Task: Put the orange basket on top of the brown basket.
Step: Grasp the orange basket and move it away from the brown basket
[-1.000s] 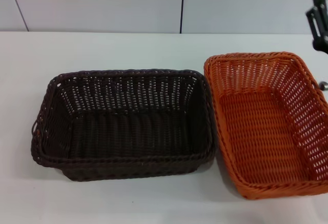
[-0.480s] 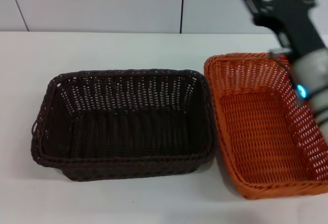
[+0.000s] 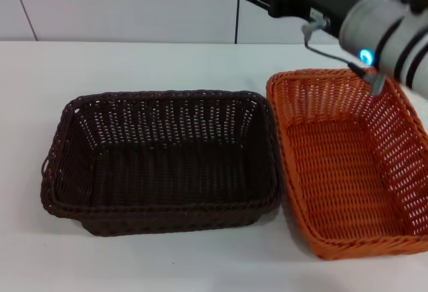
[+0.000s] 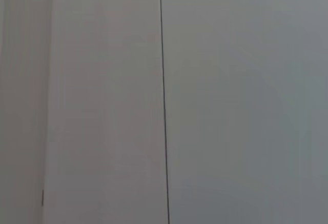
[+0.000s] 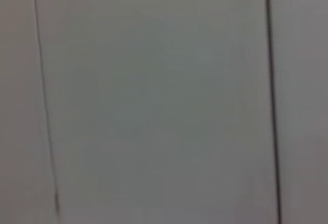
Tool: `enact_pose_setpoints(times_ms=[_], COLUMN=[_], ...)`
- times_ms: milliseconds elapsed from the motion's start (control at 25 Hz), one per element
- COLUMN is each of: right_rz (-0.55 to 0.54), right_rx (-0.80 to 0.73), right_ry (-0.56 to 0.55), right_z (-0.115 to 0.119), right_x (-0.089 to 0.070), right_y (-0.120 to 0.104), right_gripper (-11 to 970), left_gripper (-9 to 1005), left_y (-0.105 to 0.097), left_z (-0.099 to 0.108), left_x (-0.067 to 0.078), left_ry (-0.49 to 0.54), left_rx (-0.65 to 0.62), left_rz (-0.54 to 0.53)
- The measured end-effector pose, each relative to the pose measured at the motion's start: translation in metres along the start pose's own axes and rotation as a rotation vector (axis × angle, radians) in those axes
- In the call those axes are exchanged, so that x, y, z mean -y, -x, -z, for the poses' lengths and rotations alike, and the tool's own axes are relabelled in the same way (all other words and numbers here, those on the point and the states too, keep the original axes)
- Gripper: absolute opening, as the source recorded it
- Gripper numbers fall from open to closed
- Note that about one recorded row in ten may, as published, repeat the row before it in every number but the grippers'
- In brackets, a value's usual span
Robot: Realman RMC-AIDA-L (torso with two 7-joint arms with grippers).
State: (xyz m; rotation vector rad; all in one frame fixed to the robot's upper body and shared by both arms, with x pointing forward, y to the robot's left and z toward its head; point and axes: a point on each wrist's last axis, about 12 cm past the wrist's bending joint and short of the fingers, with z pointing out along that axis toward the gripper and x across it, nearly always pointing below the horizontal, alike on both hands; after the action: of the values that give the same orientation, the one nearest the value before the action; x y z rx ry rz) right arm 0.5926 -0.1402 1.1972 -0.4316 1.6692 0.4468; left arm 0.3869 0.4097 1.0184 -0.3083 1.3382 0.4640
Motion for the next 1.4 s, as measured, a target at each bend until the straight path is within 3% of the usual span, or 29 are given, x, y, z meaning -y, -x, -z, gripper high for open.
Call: enact_pose_setpoints(times_ms=[40, 160, 240, 520, 920, 1400], right_rz=[-0.002, 0.003, 0.010, 0.063, 0.180, 0.281], right_rx=[-0.060, -0.125, -0.255, -0.503, -0.743, -0.901], right_ry=[0.025, 0.053, 0.090, 0.157, 0.271, 0.482], right_z=[-0.001, 0.000, 0.003, 0.010, 0.027, 0.046], right_x=[-0.003, -0.005, -0.003, 0.002, 0.006, -0.010], right_y=[0.015, 0.029, 0.047, 0.072, 0.071, 0.058], right_gripper=[737, 737, 737, 737, 736, 736], left_gripper=[780, 780, 780, 780, 781, 781], left_y=[-0.001, -0.001, -0.002, -0.005, -0.009, -0.013], left_z=[-0.002, -0.003, -0.005, -0.011, -0.013, -0.016], left_x=[0.001, 0.002, 0.002, 0.004, -0.002, -0.003], left_ry=[-0.002, -0.001, -0.002, -0.001, 0.048, 0.069], left_rx=[-0.002, -0.006, -0.010, -0.029, -0.068, -0.102], left_rz=[-0.001, -0.002, -0.003, -0.013, -0.069, -0.110])
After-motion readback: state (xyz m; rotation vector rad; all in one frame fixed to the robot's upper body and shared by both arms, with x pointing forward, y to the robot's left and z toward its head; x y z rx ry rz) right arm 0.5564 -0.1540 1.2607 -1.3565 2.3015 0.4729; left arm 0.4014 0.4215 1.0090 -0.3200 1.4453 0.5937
